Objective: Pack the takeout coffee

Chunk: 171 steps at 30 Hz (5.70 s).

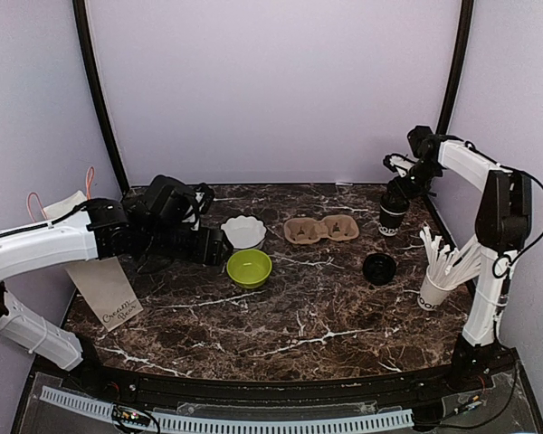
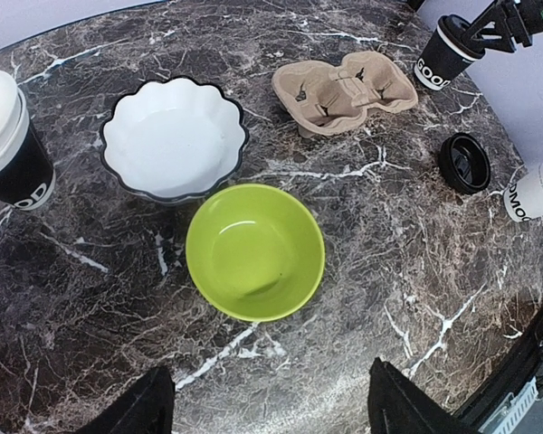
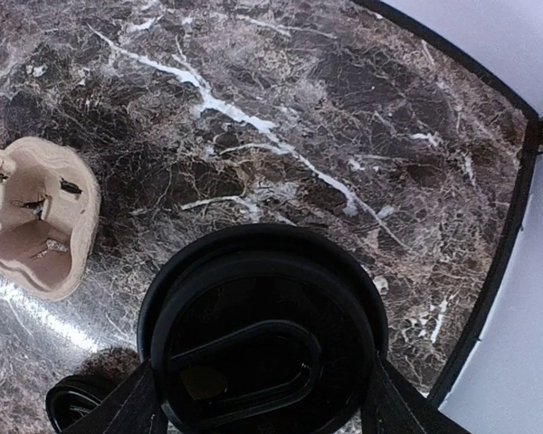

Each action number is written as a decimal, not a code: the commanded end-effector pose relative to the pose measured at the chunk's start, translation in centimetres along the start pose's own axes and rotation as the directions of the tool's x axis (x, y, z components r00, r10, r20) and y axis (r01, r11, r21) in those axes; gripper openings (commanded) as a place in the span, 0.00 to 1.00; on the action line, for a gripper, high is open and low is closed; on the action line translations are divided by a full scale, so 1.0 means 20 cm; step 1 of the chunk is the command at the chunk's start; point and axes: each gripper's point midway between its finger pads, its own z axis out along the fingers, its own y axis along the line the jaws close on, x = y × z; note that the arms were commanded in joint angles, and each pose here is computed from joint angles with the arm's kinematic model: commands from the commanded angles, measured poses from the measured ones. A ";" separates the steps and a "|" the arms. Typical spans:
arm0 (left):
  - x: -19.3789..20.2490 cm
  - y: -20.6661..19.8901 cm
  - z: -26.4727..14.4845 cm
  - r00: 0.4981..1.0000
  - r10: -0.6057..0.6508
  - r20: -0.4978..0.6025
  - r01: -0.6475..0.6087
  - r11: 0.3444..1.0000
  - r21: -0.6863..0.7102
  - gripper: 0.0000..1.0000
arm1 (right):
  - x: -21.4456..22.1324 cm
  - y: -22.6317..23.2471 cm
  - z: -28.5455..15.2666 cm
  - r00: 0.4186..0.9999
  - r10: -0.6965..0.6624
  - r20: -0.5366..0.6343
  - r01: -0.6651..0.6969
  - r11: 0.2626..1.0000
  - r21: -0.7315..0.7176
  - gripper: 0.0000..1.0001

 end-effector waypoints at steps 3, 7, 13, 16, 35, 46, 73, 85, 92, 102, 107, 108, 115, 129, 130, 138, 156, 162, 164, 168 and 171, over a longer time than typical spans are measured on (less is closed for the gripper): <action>-0.05 -0.01 -0.01 1.000 0.024 0.005 -0.024 1.000 -0.002 0.76 | 0.02 0.04 0.04 0.999 0.033 -0.020 -0.034 0.999 -0.040 0.70; -0.06 -0.01 -0.01 0.999 0.038 0.000 -0.038 0.999 -0.011 0.76 | 0.04 0.05 0.06 0.999 0.031 -0.042 -0.033 0.998 -0.052 0.79; -0.09 -0.03 -0.02 0.999 0.049 -0.003 -0.049 0.999 -0.011 0.77 | 0.01 0.05 -0.09 0.999 0.034 0.002 -0.034 0.999 -0.027 0.98; -0.11 -0.04 -0.03 0.998 0.059 0.006 -0.059 0.998 -0.011 0.77 | -0.01 0.08 -0.21 0.999 0.021 0.046 -0.020 0.999 -0.035 0.97; -0.60 0.46 0.03 0.997 0.062 0.042 -0.049 0.966 -0.252 0.55 | 0.31 1.25 -0.65 0.827 -0.373 0.421 0.555 0.664 -0.501 0.87; -0.66 0.70 0.28 0.995 0.063 -0.074 -0.086 0.928 -0.362 0.51 | 0.45 1.39 -0.58 0.796 -0.425 0.430 0.604 0.607 -0.516 0.86; -0.56 0.87 0.52 0.976 0.074 -0.205 -0.156 0.894 -0.420 0.14 | 0.46 1.40 -0.56 0.800 -0.426 0.422 0.599 0.600 -0.531 0.86; -0.54 0.90 0.55 0.969 0.086 -0.233 -0.184 0.879 -0.439 0.11 | 0.46 1.39 -0.54 0.803 -0.430 0.413 0.596 0.603 -0.530 0.85; -0.57 0.90 0.53 0.969 0.091 -0.231 -0.189 0.874 -0.447 0.06 | 0.46 1.40 -0.55 0.803 -0.428 0.414 0.595 0.602 -0.532 0.85; -0.65 0.80 0.41 0.974 0.084 -0.211 -0.161 0.910 -0.382 0.00 | 0.45 1.40 -0.56 0.803 -0.426 0.417 0.596 0.599 -0.535 0.85; -0.73 0.94 0.22 0.932 0.239 -0.273 -0.362 0.665 -0.653 0.00 | 0.44 1.41 -0.58 0.801 -0.418 0.429 0.599 0.587 -0.545 0.85; -0.64 0.90 0.28 0.917 0.209 -0.340 -0.379 0.726 -0.574 0.00 | 0.44 1.41 -0.58 0.800 -0.418 0.430 0.599 0.586 -0.546 0.85; -0.67 0.80 0.26 0.979 0.062 -0.192 -0.136 0.906 -0.402 0.00 | 0.43 1.42 -0.59 0.802 -0.415 0.428 0.596 0.584 -0.551 0.84; -0.78 0.88 0.36 0.955 0.160 -0.248 -0.272 0.804 -0.528 0.00 | 0.43 1.41 -0.60 0.799 -0.421 0.430 0.601 0.593 -0.535 0.84; -0.75 0.89 0.40 0.949 0.147 -0.281 -0.280 0.802 -0.528 0.00 | 0.43 1.41 -0.60 0.798 -0.421 0.431 0.602 0.594 -0.534 0.84; -0.80 0.96 0.36 0.970 0.023 -0.240 -0.151 0.833 -0.532 0.00 | 0.42 1.40 -0.60 0.795 -0.430 0.429 0.606 0.606 -0.515 0.84; -0.69 0.74 0.56 0.957 -0.002 -0.290 -0.087 0.952 -0.293 0.00 | 0.43 1.38 -0.59 0.791 -0.438 0.427 0.609 0.627 -0.486 0.84; -0.76 0.76 0.50 0.968 -0.012 -0.252 -0.084 0.927 -0.365 0.00 | 0.43 1.38 -0.58 0.791 -0.441 0.423 0.609 0.629 -0.483 0.83; -0.81 0.87 0.41 0.947 0.149 -0.286 -0.303 0.718 -0.627 0.00 | 0.43 1.38 -0.58 0.791 -0.441 0.423 0.609 0.629 -0.482 0.83; -0.77 0.74 0.47 0.975 0.013 -0.223 -0.098 0.922 -0.375 0.00 | 0.44 1.37 -0.58 0.789 -0.444 0.424 0.611 0.632 -0.476 0.83; -0.76 0.76 0.48 0.973 -0.006 -0.230 -0.079 0.930 -0.360 0.00 | 0.43 1.37 -0.58 0.790 -0.445 0.421 0.610 0.632 -0.478 0.83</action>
